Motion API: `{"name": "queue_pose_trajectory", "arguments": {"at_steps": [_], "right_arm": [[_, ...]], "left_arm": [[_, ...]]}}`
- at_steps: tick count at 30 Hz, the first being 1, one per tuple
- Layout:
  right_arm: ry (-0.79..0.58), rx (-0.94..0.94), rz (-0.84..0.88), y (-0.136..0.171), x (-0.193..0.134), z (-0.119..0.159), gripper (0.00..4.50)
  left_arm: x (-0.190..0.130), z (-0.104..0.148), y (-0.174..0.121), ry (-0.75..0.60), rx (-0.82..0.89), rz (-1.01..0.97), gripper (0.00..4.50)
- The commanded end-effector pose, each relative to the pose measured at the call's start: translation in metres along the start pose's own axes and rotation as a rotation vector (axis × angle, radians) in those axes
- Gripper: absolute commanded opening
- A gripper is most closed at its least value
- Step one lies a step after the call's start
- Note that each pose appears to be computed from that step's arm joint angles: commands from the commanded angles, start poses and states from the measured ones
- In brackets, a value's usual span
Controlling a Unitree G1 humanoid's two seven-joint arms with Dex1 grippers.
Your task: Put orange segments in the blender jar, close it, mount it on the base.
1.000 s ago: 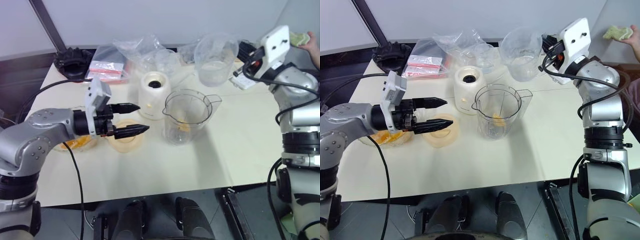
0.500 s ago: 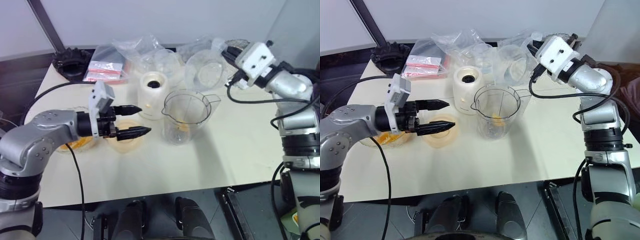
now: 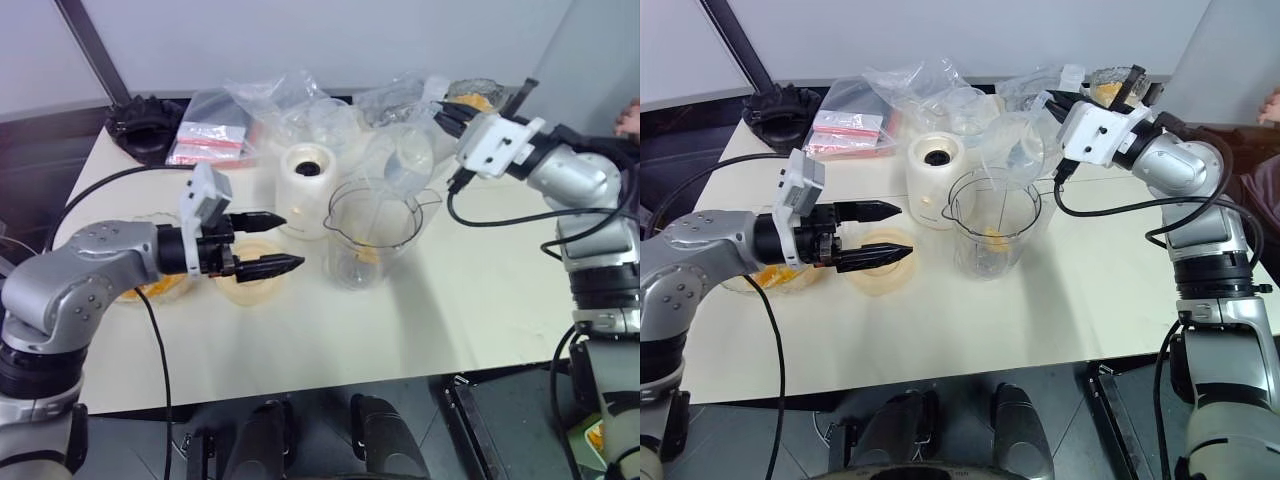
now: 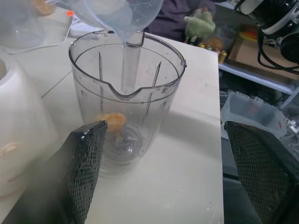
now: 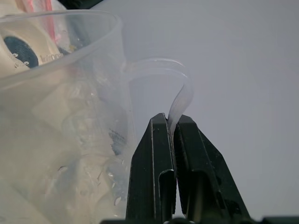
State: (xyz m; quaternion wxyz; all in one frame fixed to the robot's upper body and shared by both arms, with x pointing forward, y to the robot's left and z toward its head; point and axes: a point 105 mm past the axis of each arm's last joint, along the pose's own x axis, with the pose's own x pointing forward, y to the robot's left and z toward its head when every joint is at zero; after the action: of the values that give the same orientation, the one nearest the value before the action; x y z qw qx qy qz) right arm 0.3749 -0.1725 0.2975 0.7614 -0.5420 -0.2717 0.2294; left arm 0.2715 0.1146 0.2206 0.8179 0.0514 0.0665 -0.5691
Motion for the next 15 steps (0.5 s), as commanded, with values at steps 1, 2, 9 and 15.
{"name": "queue_pose_trajectory", "arguments": {"at_steps": [1, 2, 9, 15], "right_arm": [[-0.026, -0.061, -0.046, -0.0179, -0.0005, 0.0081, 0.07], [-0.023, -0.073, -0.043, -0.0175, -0.0006, 0.0076, 0.07], [-0.032, -0.147, -0.020, -0.0146, -0.0009, 0.0084, 0.07], [-0.034, -0.163, -0.015, -0.0124, -0.0009, 0.0077, 0.07]], "left_arm": [[-0.0005, 0.0083, -0.0024, -0.021, 0.045, -0.004, 4.19], [-0.0005, 0.0082, -0.0024, -0.021, 0.045, -0.003, 4.19], [-0.0003, 0.0082, -0.0026, -0.021, 0.046, -0.005, 4.19], [-0.0001, 0.0074, -0.0021, -0.020, 0.047, -0.005, 4.19]]}}
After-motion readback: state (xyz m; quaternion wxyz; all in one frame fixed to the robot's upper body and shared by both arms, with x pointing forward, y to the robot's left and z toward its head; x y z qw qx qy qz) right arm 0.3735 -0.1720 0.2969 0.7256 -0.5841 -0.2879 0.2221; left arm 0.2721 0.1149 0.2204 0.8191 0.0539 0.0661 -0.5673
